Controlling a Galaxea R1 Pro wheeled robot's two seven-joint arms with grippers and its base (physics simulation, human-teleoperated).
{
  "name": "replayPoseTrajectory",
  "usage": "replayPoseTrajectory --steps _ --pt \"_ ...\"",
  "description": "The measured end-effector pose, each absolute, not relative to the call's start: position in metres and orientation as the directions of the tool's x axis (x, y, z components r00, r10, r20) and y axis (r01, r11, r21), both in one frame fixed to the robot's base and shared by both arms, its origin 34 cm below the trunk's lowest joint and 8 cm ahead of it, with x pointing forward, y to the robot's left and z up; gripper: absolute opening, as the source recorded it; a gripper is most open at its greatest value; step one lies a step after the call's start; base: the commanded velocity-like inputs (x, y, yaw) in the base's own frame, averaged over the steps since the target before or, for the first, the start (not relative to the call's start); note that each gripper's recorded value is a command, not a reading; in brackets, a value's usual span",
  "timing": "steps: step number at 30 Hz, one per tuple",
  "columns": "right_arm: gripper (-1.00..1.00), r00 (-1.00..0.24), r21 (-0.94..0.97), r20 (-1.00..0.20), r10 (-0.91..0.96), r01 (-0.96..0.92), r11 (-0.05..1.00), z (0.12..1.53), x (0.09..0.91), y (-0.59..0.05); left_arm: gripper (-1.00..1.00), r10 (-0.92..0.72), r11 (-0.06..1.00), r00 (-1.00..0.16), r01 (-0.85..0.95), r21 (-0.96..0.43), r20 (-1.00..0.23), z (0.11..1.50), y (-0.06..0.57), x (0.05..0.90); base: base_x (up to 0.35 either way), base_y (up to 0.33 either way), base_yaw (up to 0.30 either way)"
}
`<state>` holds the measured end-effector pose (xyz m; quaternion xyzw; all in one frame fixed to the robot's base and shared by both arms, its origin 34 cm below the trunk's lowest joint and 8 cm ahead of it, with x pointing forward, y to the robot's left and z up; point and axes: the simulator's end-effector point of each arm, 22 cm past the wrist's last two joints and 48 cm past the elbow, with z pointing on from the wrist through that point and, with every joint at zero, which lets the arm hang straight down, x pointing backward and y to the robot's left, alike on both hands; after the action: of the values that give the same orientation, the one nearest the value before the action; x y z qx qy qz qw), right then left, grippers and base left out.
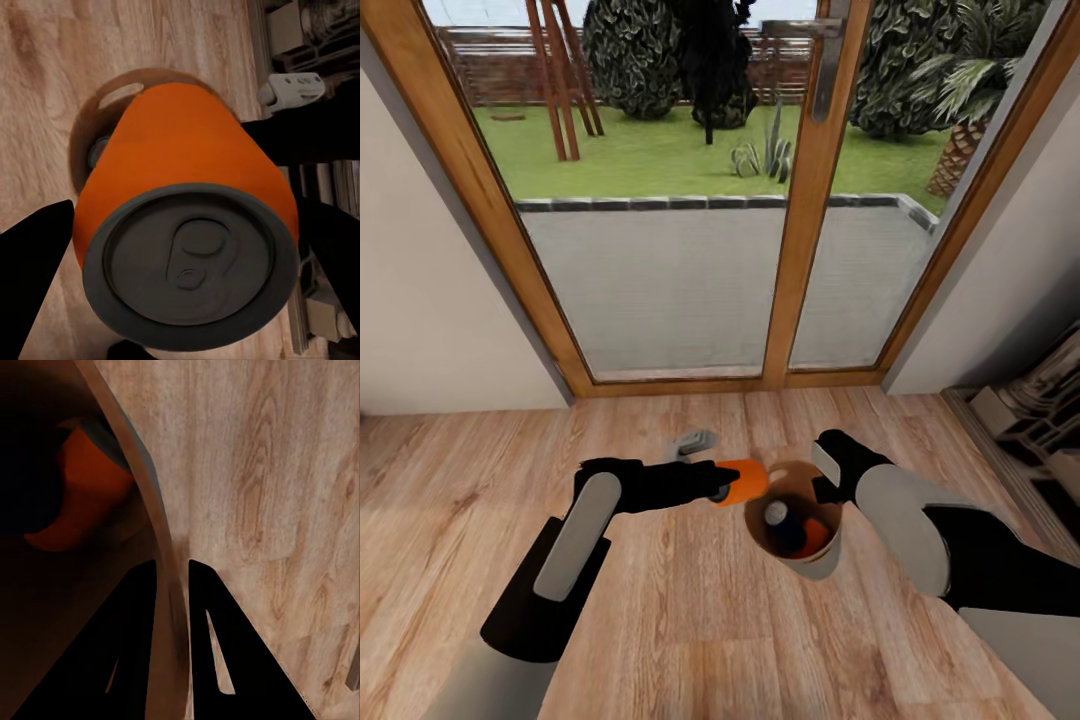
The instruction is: Put the three can of soda from the living room inside the tash can in the kitchen.
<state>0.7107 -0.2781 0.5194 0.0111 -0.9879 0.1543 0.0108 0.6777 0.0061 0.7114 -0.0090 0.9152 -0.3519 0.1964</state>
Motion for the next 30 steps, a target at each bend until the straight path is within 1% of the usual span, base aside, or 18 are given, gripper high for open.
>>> replayPoseTrajectory --steps 7,12,15,25,30 --pt "-1.0 -0.997 -0.355 0.032 -0.065 -0.072 0.932 0.523 0.71 -0.27 -1.0 -0.11 0.757 -0.934 0.143 -0.638 -0.34 0.704 -0.011 0.666 0.0 0.0 0.0" --pt "-1.0 -0.999 -0.316 0.027 -0.046 -0.053 0.947 0.521 0.709 -0.251 -1.0 -0.122 0.773 -0.944 0.103 -0.626 -0.305 0.682 -0.01 0.663 0.0 0.0 0.0" --pt "-1.0 -0.997 -0.32 0.028 -0.069 -0.074 0.945 0.522 0.709 -0.245 -1.0 -0.108 0.778 -0.953 0.097 -0.621 -0.284 0.668 -0.021 0.654 0.0 0.0 0.0" --pt "-1.0 -0.996 -0.288 0.03 -0.08 -0.085 0.954 0.521 0.707 -0.222 -1.0 -0.104 0.794 -0.958 0.081 -0.603 -0.267 0.644 -0.038 0.642 0.0 0.0 0.0" --pt "-1.0 -0.995 -0.294 0.034 -0.098 -0.104 0.95 0.522 0.707 -0.22 -1.0 -0.102 0.797 -0.958 0.083 -0.598 -0.269 0.64 -0.044 0.638 0.0 0.0 0.0"
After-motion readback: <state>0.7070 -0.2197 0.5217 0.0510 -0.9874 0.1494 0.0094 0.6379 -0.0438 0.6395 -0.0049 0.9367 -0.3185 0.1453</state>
